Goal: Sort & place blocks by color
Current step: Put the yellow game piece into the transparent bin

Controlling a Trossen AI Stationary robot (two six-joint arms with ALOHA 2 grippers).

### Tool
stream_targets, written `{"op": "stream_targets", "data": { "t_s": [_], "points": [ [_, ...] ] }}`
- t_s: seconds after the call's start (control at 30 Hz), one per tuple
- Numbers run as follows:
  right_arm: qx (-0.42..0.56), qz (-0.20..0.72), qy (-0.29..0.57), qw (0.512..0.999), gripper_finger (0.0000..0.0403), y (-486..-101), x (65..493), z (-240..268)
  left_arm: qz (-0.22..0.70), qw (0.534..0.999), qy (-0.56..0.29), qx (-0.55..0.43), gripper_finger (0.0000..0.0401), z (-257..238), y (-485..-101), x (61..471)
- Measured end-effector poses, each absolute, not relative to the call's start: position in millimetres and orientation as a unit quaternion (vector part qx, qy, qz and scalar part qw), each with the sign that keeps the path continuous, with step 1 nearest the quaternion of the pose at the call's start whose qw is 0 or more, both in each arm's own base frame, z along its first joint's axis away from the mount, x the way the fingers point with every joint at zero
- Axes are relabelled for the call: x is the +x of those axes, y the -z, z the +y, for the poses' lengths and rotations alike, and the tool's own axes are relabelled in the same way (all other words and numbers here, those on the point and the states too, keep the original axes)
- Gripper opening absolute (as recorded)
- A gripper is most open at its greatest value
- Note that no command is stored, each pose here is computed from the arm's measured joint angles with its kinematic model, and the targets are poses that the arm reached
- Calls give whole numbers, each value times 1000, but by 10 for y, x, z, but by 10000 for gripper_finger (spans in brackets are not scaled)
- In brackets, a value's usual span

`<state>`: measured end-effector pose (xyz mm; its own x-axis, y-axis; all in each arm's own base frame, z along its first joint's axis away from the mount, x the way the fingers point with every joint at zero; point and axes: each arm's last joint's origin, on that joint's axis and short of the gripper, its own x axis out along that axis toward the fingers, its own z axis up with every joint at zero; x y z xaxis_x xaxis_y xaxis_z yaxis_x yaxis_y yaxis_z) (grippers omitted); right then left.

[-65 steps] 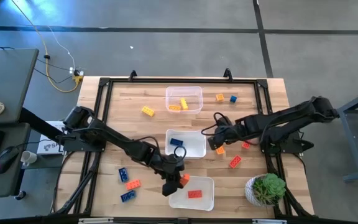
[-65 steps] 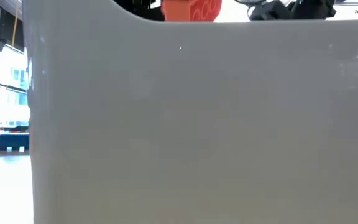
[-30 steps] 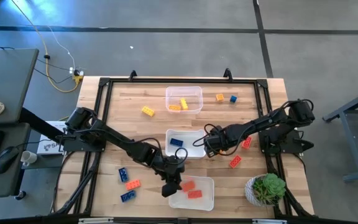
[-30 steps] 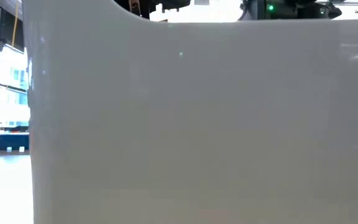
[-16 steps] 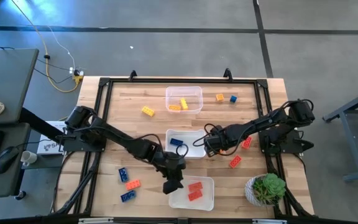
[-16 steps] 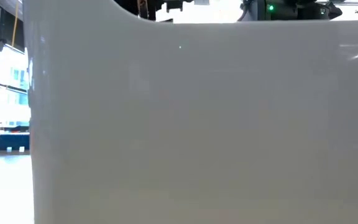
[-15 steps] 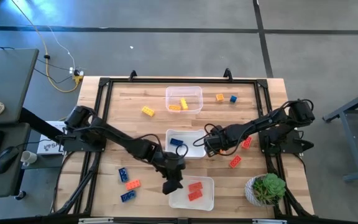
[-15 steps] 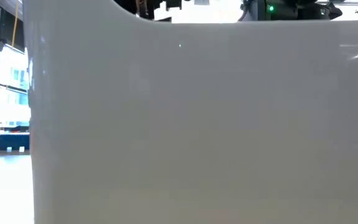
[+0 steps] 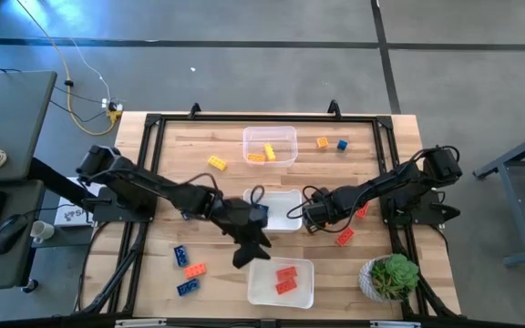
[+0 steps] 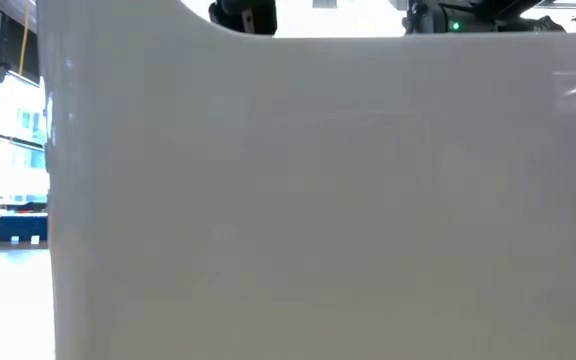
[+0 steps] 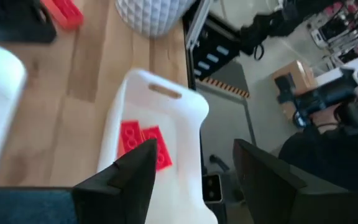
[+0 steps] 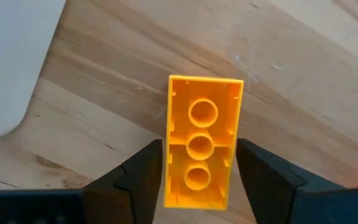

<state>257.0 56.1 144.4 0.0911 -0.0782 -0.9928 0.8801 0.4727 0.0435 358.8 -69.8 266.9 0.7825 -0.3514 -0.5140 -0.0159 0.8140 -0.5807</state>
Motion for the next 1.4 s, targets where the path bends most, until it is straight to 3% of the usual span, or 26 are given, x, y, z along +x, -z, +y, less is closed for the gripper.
{"op": "stream_targets", "data": {
  "t_s": [0.23,0.5,0.73,1.4],
  "points": [
    [349,566,367,651,103,-1450,2568,560,297,916,53,-263,200,-394,-2933,3398],
    [345,568,365,652,103,-1459,2560,557,301,929,-74,-201,200,-9,-3087,3140],
    [358,550,378,653,103,-1629,2475,519,289,930,-127,-189,200,302,-3187,3002],
    [424,359,470,686,103,-2337,2134,-185,346,892,-253,-146,200,1264,-3137,2567]
  ]
}}
